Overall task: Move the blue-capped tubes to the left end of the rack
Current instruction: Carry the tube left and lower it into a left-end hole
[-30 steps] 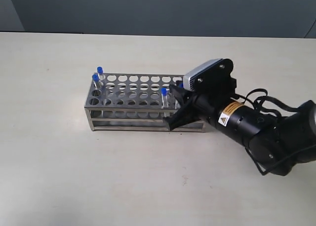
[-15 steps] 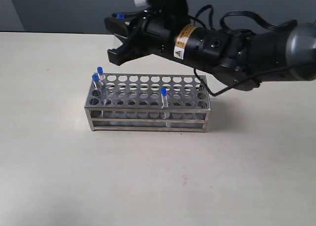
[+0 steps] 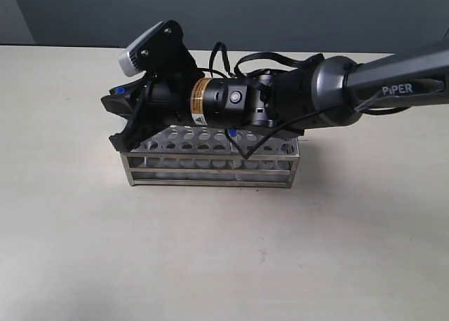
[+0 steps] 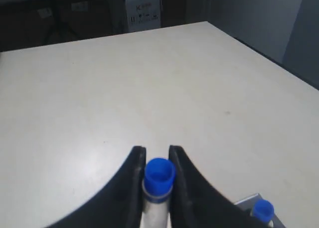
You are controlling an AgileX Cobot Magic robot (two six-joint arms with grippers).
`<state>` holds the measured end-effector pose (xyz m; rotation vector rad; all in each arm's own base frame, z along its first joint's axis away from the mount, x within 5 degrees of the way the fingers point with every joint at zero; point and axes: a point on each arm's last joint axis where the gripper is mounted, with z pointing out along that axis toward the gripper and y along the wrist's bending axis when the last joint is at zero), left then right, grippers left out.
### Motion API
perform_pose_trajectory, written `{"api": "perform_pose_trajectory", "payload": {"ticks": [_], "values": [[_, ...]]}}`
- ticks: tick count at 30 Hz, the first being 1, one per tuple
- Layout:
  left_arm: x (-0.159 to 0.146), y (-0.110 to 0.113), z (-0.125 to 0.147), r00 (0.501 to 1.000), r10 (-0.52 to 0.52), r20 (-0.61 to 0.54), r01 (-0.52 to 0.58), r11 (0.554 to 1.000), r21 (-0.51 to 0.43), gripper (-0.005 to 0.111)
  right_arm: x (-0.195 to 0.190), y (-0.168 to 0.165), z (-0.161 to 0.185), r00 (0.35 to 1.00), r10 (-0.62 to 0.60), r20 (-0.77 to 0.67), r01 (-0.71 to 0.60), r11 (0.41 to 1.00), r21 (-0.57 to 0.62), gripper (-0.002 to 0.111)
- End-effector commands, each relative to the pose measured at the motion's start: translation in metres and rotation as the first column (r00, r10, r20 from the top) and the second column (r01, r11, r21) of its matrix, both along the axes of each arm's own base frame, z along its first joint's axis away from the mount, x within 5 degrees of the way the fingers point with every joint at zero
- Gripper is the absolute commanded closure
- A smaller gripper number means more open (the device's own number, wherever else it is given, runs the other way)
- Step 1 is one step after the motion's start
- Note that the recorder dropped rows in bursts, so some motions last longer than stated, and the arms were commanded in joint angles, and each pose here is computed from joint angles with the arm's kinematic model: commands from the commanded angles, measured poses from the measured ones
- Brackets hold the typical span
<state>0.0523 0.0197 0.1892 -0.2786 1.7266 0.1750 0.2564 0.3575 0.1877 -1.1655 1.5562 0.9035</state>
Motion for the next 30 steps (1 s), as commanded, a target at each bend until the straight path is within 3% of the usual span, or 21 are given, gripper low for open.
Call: {"api": "perform_pose_trajectory", "payload": {"ticks": [1,11,23,30], "values": [[0.000,0.000,0.000,1.000,-0.001,0.003,0.001,1.000,-0.002,0.106,0.003,-0.001,0.000,1.000,-0.013,0.026,0.013,1.000,-0.014,0.108],[0.000,0.000,0.000,1.000,-0.001,0.003,0.001,1.000,-0.002,0.106,0.009,0.003,0.008,0.998,-0.041,0.047,0.041,0.999,0.001,0.108],[0.000,0.000,0.000,1.000,-0.001,0.003,0.001,1.000,-0.002,0.106,0.014,0.006,-0.034,0.999,-0.052,-0.009,0.051,0.995,-0.088,0.108],[0.000,0.000,0.000,1.000,-0.001,0.003,0.001,1.000,-0.002,0.106,0.015,0.006,-0.029,0.998,-0.052,0.027,0.054,0.994,-0.100,0.108]]}}
